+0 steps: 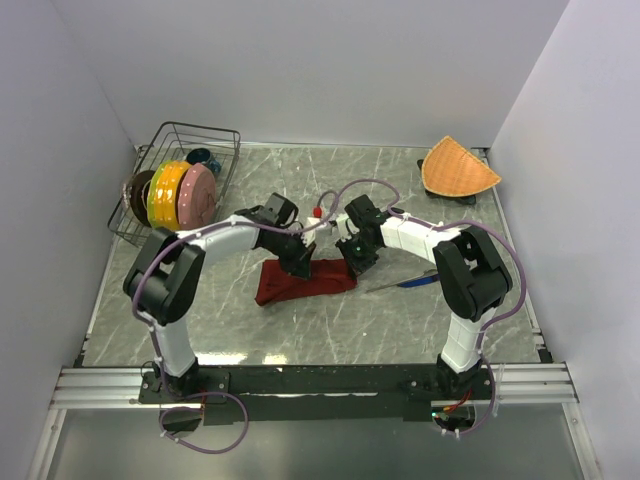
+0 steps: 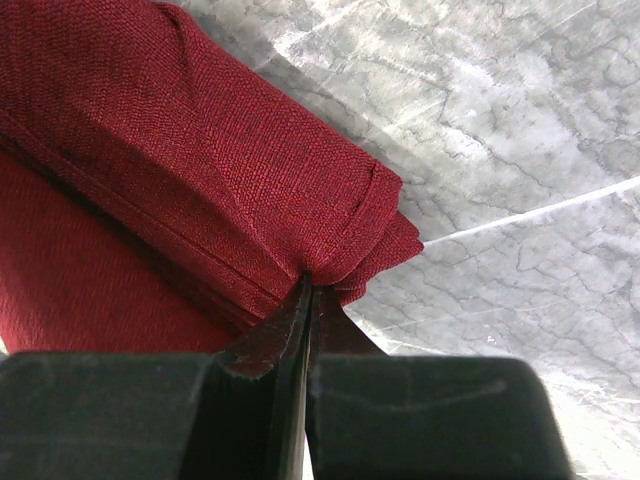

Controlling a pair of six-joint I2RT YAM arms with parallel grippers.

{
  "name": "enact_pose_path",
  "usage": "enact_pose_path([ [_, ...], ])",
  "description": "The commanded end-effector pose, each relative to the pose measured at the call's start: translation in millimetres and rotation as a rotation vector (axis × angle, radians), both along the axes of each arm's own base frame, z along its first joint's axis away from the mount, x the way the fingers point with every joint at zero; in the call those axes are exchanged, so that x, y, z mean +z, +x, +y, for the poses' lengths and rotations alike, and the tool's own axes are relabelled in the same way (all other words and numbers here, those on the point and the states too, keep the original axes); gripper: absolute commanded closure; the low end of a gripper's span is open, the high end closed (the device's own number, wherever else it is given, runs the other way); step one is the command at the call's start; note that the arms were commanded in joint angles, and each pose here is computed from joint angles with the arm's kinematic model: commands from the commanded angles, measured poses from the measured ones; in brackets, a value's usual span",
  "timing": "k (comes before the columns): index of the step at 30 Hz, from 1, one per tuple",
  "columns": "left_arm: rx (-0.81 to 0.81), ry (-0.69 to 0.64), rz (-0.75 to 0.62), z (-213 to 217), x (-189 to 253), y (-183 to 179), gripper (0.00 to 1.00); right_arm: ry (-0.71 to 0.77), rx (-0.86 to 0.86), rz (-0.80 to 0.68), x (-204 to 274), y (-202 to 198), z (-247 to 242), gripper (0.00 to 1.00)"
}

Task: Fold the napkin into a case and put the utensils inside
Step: Fold the 2/3-rectangle-folded napkin at the center of the board.

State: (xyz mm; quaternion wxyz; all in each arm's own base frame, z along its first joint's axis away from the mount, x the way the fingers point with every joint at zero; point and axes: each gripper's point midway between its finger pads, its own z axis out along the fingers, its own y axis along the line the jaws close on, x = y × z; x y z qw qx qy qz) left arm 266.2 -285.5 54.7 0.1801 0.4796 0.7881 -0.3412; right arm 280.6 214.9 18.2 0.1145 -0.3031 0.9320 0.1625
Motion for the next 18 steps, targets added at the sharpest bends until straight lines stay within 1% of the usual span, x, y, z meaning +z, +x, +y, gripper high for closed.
enact_pose_path([
  [1, 0.018, -0.077, 0.128, -8, 11, 3, 0.99, 0.009, 0.015, -0.031, -2, 11, 5, 0.99],
  [6, 0.074, -0.057, 0.234, -3, -7, 16, 0.99, 0.018, 0.023, -0.032, 1, 12, 7, 0.98],
  [13, 0.131, 0.016, 0.364, 10, -36, 19, 0.99, 0.016, 0.032, -0.03, 5, 14, 8, 0.97],
  [15, 0.137, 0.038, 0.392, 14, -44, 16, 0.99, 0.009, 0.038, -0.021, 8, 11, 5, 0.94],
  [16, 0.148, 0.047, 0.398, 17, -48, 16, 0.99, 0.012, 0.041, -0.031, 13, 14, 5, 0.91],
  [18, 0.156, 0.057, 0.421, 19, -53, 14, 0.99, 0.01, 0.035, -0.012, 20, 12, 1, 0.87],
])
